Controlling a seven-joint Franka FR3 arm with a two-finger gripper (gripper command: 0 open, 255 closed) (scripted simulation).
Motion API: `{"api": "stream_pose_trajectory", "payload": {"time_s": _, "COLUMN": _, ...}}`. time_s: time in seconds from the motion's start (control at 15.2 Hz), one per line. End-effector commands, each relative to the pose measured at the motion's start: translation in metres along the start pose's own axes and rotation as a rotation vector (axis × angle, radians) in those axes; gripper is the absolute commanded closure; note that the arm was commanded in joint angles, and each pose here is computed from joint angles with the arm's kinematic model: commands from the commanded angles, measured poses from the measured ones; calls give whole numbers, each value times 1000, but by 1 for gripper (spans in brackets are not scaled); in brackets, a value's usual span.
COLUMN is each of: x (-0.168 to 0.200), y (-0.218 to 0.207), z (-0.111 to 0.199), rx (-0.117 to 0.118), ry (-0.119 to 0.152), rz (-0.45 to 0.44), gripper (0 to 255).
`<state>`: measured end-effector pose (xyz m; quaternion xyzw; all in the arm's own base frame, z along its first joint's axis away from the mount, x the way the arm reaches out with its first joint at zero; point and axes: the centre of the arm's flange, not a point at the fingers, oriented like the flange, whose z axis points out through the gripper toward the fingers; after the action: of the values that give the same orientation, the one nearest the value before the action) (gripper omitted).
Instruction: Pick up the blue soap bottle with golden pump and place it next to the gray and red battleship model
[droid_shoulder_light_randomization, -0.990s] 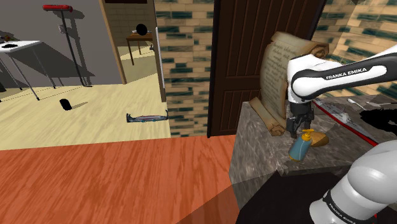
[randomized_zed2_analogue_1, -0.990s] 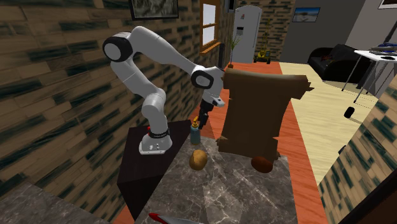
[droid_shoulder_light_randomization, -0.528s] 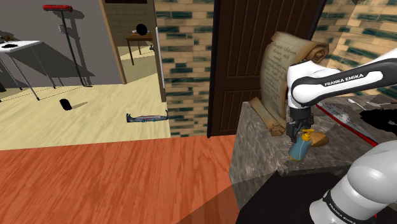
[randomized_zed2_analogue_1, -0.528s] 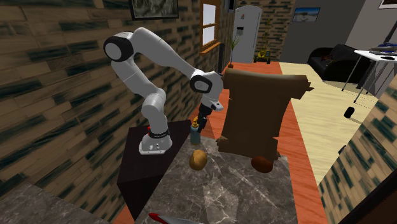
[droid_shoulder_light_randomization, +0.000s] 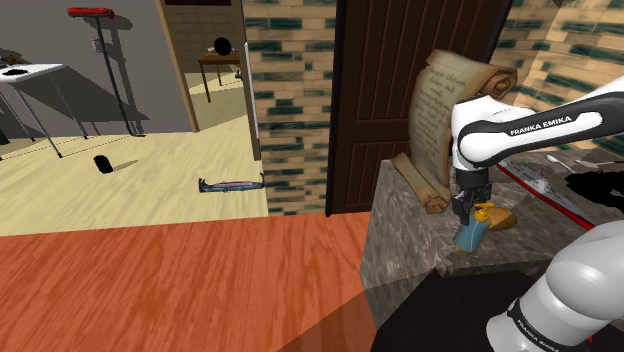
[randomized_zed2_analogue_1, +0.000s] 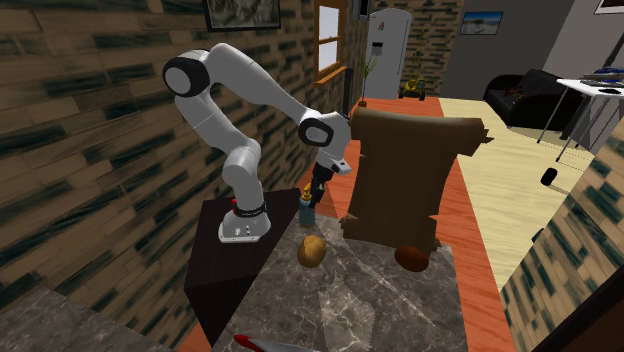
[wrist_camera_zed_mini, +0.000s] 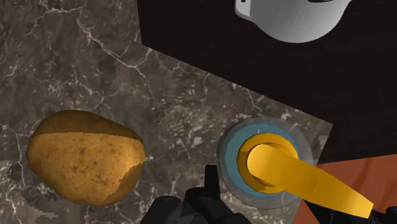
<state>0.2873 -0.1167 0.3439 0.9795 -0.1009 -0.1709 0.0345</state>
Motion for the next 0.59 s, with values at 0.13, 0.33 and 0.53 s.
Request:
{"api": "stream_pose_trajectory", "payload": {"time_s": 0.13, "x": 0, "y": 0, "z": 0, "rx": 0, "ry": 0, "rz": 0, "gripper": 255}}
{"api": "stream_pose_trajectory", "payload": {"time_s": 0.33, "x": 0, "y": 0, "z": 0, "rx": 0, "ry": 0, "rz": 0, "gripper": 255}}
{"api": "stream_pose_trajectory", "payload": {"time_s": 0.53, "x": -5, "y": 2, "z": -15, "rx": 0, "ry": 0, "rz": 0, "gripper": 255}}
